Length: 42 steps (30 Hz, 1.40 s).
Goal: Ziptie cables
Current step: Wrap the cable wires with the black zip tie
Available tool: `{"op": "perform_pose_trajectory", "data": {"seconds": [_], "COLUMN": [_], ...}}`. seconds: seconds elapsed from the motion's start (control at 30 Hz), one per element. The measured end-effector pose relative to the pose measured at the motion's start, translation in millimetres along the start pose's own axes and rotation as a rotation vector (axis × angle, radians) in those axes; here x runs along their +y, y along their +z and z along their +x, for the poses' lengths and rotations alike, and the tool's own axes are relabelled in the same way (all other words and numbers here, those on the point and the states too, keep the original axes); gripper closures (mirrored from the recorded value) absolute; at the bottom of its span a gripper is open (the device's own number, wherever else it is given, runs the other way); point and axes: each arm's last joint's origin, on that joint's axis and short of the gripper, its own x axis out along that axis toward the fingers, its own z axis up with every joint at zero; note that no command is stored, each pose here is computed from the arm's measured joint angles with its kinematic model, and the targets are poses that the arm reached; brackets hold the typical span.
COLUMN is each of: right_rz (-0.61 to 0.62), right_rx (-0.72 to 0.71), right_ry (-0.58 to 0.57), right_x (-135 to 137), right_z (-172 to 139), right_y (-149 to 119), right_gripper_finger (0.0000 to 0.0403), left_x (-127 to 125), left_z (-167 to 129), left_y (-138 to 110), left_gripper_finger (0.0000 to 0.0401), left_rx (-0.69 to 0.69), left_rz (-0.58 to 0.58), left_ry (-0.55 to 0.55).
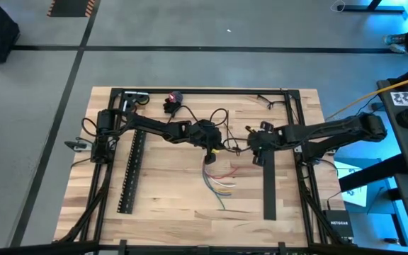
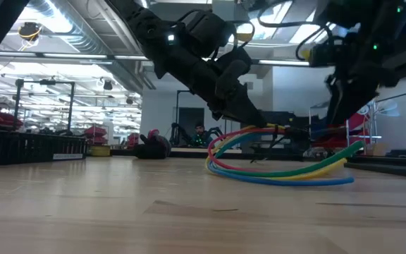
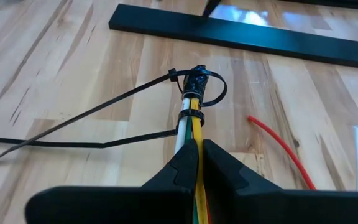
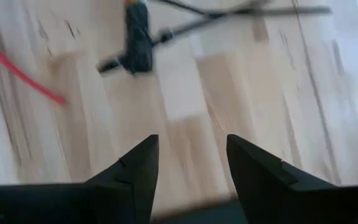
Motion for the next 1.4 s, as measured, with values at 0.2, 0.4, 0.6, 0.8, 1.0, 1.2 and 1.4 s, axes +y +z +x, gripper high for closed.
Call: {"op": "perform_pose_trajectory", "data": {"seconds": [0.2, 0.4, 0.6, 0.8, 1.0, 1.2, 1.4], "right_rz": [-0.027, -0.099, -0.087, -0.065, -0.071, -0.041, -0.054], "right_rx": [-0.151, -0.187, -0.239, -0.349, -0.33, -0.33, -0.179], "right_ry": [0.081, 0.093, 0.107, 0.119, 0.115, 0.116, 0.084], "right_x": [10, 14, 16, 18, 19, 15, 7], "right_z": [24, 32, 36, 33, 39, 12, -14], "right_y": [5, 13, 20, 30, 30, 46, 47], "right_gripper_finger": [0.0221, 0.0221, 0.0221, 0.0221, 0.0221, 0.0221, 0.0221], "left_x": [0, 0, 0, -1, -2, -2, -2], "left_z": [0, 0, 0, 0, 0, 0, 0], "left_y": [0, 0, 0, 2, 4, 4, 4], "left_gripper_finger": [0.039, 0.039, 0.039, 0.039, 0.039, 0.039, 0.039], "left_rx": [-0.001, 0.001, -0.001, -0.019, -0.042, -0.04, -0.04], "left_rz": [-0.001, 0.023, 0.022, 0.022, 0.029, 0.029, 0.028], "left_ry": [-0.001, 0.0, -0.001, -0.011, -0.017, -0.017, -0.016]}}
